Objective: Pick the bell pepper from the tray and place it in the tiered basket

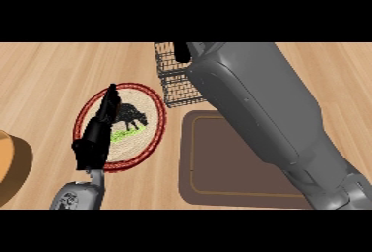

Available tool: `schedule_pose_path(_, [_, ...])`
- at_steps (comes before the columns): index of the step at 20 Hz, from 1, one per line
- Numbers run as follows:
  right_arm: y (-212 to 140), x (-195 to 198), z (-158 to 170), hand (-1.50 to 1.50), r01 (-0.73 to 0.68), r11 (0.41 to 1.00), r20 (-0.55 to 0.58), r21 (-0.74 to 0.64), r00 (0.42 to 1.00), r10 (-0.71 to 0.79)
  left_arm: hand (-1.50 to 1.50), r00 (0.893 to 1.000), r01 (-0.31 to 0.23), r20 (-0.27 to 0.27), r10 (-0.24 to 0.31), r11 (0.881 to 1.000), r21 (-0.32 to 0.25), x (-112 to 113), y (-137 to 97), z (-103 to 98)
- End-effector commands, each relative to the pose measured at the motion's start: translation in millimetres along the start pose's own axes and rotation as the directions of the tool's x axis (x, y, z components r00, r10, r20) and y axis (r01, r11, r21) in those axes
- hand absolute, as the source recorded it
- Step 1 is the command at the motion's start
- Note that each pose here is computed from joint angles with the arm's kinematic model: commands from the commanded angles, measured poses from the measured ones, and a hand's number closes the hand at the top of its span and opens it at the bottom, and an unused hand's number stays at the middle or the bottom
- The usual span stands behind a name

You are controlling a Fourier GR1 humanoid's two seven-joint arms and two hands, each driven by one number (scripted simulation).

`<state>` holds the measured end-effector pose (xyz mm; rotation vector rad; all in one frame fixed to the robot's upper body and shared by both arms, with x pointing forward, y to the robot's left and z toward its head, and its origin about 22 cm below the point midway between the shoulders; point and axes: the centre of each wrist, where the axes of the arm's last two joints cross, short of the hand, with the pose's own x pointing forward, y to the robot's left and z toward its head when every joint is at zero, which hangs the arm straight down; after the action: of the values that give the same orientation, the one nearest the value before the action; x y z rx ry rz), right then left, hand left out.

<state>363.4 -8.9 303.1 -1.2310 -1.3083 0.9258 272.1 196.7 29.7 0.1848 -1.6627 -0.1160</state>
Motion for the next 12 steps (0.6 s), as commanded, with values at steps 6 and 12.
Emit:
schedule_pose_path(6, [36,-33,-45,1.50,0.122,0.992,-0.212,0.027,0.971,-0.113,0.00,1.000,-0.009,0.019,0.009,1.000,-0.005,8,-6,6])
schedule_pose_path(12, [43,-47,-48,-1.50,0.347,0.937,-0.202,0.044,0.922,-0.331,0.00,1.000,0.010,-0.001,-0.010,1.000,0.002,-13,-1,6])
